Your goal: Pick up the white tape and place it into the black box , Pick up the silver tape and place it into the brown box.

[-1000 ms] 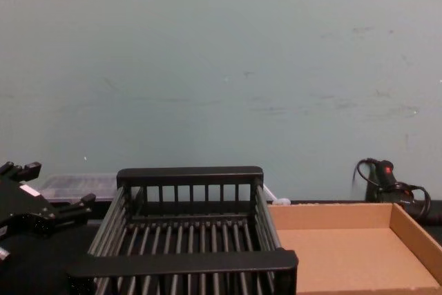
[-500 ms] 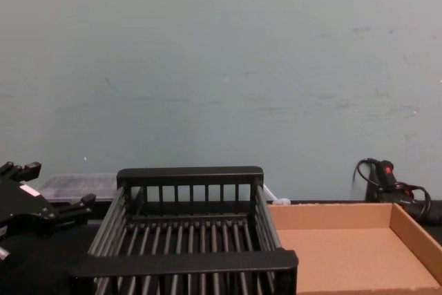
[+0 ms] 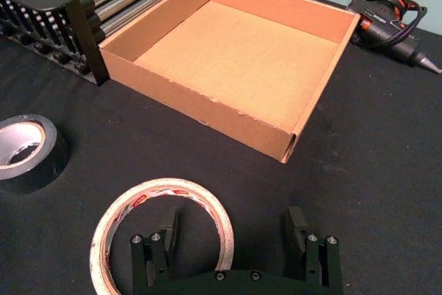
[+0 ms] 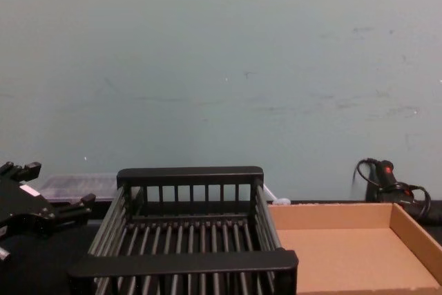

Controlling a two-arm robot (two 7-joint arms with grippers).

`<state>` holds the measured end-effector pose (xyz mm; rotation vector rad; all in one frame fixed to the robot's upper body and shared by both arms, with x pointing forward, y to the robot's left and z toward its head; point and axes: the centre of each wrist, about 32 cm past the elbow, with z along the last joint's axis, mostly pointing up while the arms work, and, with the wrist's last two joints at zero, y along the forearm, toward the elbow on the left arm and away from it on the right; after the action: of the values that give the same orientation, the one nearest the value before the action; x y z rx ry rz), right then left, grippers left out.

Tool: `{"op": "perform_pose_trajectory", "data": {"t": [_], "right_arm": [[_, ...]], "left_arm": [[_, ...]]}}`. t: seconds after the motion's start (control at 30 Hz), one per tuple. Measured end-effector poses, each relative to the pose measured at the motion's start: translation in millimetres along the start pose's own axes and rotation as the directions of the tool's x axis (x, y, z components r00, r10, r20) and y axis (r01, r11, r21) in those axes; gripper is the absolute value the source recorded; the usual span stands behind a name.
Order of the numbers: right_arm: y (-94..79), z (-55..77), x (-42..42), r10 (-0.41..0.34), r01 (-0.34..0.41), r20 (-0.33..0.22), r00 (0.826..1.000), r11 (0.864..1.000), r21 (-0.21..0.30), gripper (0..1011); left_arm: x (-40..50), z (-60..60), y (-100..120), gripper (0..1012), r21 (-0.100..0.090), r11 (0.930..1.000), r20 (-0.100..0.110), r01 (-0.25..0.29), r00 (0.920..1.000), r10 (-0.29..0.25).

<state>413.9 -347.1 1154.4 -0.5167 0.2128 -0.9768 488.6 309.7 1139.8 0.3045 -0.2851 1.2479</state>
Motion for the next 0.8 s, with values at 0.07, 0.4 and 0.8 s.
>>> {"op": "perform_pose_trajectory", "data": {"t": [0.07,0.4,0.8], "right_arm": [[1.3,-0.9,0.1,0.002,-0.002,0.0,1.0,1.0,-0.004,1002],[5.3,-2.6,0.5,0.004,-0.004,-0.003,1.0,1.0,-0.014,1002],[7.8,-2.4,0.5,0.011,-0.011,0.001,1.0,1.0,-0.021,1002]], "left_arm": [[0.0,0.0,0.0,1001,0.0,1.0,0.0,0.0,1.0,0.0],[0.0,0.0,0.0,1001,0.0,1.0,0.0,0.0,1.0,0.0],[0.0,0.0,0.0,1001,0.0,1.0,0.0,0.0,1.0,0.0]]}}
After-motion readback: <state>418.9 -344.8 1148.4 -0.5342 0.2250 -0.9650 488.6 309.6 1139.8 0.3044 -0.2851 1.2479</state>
